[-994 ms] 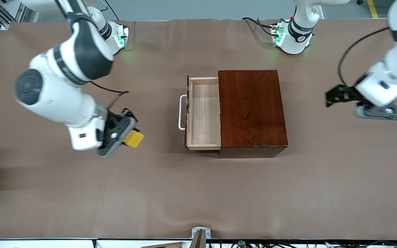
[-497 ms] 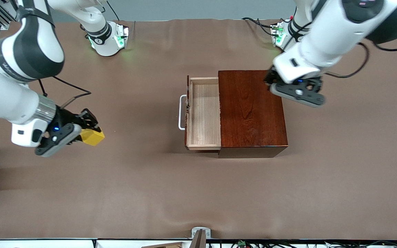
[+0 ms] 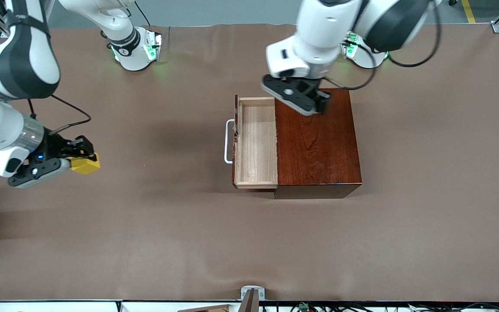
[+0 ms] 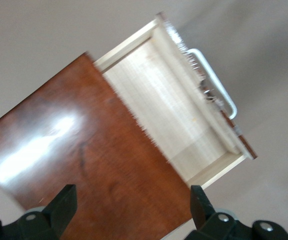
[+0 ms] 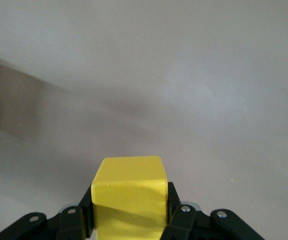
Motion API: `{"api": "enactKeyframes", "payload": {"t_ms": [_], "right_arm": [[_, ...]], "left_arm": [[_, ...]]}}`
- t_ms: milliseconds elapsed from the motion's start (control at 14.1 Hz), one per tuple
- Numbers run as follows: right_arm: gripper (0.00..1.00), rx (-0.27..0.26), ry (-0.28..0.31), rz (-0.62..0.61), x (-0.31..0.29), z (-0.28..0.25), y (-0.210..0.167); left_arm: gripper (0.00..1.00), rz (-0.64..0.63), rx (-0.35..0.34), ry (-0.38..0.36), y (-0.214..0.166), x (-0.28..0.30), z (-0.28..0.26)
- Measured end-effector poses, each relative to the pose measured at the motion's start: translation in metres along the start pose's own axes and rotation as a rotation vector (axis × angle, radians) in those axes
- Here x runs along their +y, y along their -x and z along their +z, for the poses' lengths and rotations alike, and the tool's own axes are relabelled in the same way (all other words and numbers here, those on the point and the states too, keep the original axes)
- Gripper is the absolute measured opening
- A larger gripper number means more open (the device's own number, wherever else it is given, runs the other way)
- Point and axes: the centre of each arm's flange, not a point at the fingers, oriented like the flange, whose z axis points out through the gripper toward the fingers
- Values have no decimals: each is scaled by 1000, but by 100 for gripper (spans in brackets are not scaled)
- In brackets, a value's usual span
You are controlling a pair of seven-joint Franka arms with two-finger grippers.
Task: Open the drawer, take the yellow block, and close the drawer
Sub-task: 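Carry the cube away with the right gripper while the left gripper reaches the drawer, then lower the cube onto the table with the right gripper and release it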
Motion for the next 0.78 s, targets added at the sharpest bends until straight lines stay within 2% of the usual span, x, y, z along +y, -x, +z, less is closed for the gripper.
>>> {"api": "enactKeyframes", "payload": {"t_ms": [142,355,639,781], "right_arm": [[56,-22,31,92,27,16,11],[56,-58,66,262,31,43,18],[56,-14,83,332,34,106,26],[56,-11,89,356,45,140,34]], "left_arm": [[100,64,13,17,-13,24,23],[100,224,33,56,-40,60,69],[100,486,103,41,-67,117,128],[100,618,122,33,-73,130,154]]}}
